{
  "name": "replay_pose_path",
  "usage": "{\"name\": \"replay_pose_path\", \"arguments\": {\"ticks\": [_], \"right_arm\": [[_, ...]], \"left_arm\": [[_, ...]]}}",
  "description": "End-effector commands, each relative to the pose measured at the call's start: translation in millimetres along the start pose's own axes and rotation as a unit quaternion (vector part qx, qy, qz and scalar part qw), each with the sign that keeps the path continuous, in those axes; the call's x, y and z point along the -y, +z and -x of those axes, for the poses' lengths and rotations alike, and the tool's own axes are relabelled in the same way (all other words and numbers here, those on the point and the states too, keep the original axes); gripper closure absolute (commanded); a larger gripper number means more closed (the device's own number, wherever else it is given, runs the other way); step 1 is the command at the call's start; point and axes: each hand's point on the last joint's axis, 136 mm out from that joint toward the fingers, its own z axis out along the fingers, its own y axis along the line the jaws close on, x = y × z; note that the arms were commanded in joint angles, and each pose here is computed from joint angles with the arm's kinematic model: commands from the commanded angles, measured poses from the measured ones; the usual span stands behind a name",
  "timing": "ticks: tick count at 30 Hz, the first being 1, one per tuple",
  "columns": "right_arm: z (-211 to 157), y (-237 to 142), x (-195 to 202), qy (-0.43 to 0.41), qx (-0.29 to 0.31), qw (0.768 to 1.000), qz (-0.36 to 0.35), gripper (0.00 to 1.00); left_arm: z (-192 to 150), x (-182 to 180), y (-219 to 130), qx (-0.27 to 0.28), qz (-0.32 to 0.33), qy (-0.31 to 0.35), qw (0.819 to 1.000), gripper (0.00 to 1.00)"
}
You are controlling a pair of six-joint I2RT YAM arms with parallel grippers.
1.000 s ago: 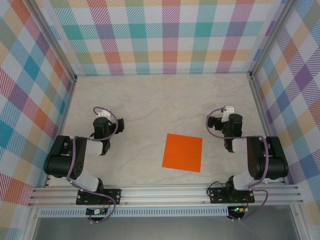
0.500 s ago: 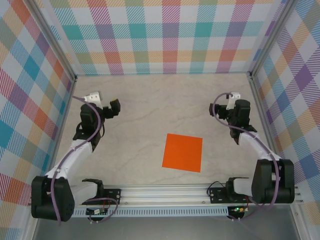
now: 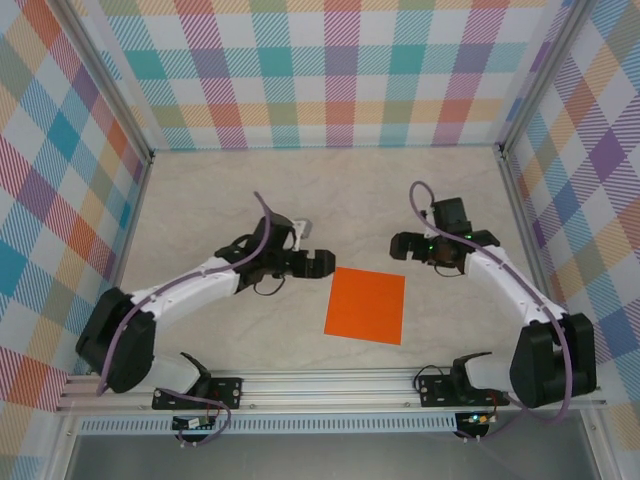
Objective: Fold a paper plane with a square sheet of paper (fold left side to right side)
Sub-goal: Pick up the square sheet of paper from the bottom-center of the table.
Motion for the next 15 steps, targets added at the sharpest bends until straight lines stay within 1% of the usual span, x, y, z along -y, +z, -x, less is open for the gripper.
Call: {"name": "replay_pose_path", "arguments": {"ticks": [1,6,12,15], "right_arm": [[-34,19,-3,0.029,-0.063,0.997,-0.015,0.00],[-53,42,-2,0.020,-0.091,0.994,-0.048,0.00],[-68,52,6,0.010,-0.110,0.990,-0.090,0.00],[-78,57,9,0.010,-0.121,0.988,-0.097,0.00]], "left_arm": [[-32,39,20,-0.071,-0.054,-0.016,0.996,0.03],[-65,54,50,-0.114,-0.064,-0.017,0.991,0.04],[-99,53,73,-0.152,-0.052,-0.025,0.987,0.04],[-110,51,81,-0.161,-0.040,-0.024,0.986,0.03]]}}
